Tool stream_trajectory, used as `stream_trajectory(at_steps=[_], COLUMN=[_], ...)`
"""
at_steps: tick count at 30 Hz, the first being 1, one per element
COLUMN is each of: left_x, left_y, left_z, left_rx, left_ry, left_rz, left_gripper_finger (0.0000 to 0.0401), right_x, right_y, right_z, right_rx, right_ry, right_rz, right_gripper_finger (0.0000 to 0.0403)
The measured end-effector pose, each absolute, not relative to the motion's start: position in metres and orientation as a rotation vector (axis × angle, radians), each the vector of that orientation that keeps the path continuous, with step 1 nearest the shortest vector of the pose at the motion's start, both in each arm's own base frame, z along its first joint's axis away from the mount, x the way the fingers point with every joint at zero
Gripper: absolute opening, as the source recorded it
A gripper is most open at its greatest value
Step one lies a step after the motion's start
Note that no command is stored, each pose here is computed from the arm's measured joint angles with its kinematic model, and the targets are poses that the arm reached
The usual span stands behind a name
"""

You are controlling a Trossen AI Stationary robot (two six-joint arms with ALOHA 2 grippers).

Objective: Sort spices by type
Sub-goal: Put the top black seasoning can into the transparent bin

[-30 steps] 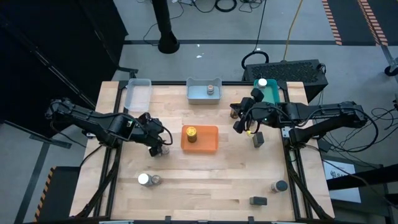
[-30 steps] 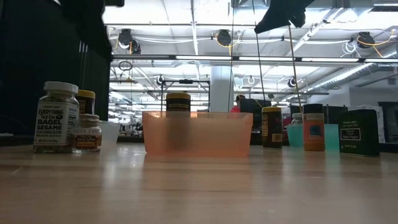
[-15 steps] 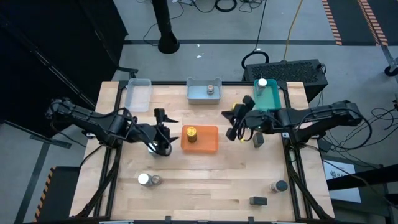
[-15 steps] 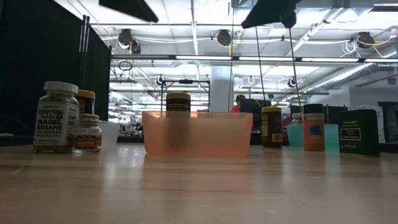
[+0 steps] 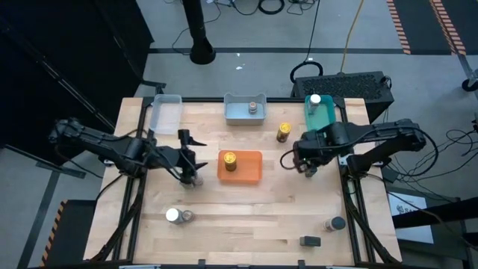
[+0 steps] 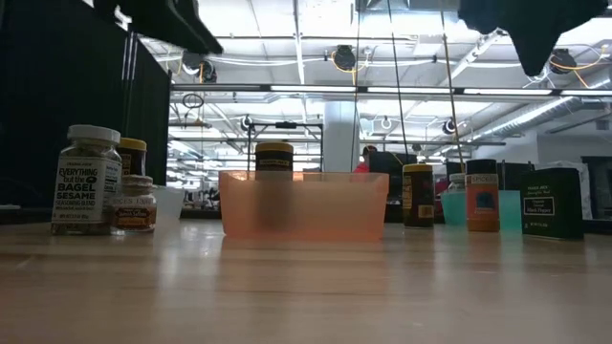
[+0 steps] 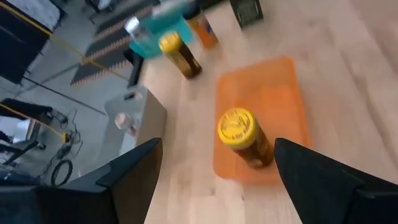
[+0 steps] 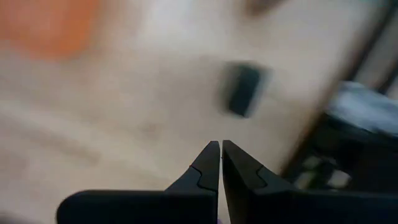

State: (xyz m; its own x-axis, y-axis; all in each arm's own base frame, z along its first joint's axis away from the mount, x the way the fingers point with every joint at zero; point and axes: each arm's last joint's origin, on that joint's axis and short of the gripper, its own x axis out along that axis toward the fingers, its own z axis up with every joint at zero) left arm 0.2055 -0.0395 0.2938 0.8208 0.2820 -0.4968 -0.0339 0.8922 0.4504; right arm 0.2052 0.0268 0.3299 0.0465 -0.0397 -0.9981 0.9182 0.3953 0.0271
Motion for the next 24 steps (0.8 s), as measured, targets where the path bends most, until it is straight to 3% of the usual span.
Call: stream_trajectory(at_steps=[4, 10, 16, 24], left_x=[0.193, 0.183, 0.183, 0.183], left_y=[-0.036, -0.034, -0.033, -0.033], left_z=[0.311, 0.315, 0.313, 0.313], left_rx=[0.417, 0.392, 0.412, 0.425], left_ry=[0.490, 0.478, 0.495, 0.496], left_rz=[0.184, 0.191, 0.189, 0.190], left_gripper_finger=[0.0315, 0.0315, 0.0315, 0.0315], right_x=[0.204, 0.190, 0.191, 0.183], right_y=[0.025, 0.012, 0.000, -0.012], right_z=[0.330, 0.326, 0.317, 0.273], right_rx=[0.909, 0.944, 0.952, 0.976], right_ry=[1.238, 1.343, 1.340, 1.490], right_rz=[-0.751, -0.922, -0.935, -0.993], right_gripper_finger=[0.0000, 0.0028, 0.0094, 0.0182])
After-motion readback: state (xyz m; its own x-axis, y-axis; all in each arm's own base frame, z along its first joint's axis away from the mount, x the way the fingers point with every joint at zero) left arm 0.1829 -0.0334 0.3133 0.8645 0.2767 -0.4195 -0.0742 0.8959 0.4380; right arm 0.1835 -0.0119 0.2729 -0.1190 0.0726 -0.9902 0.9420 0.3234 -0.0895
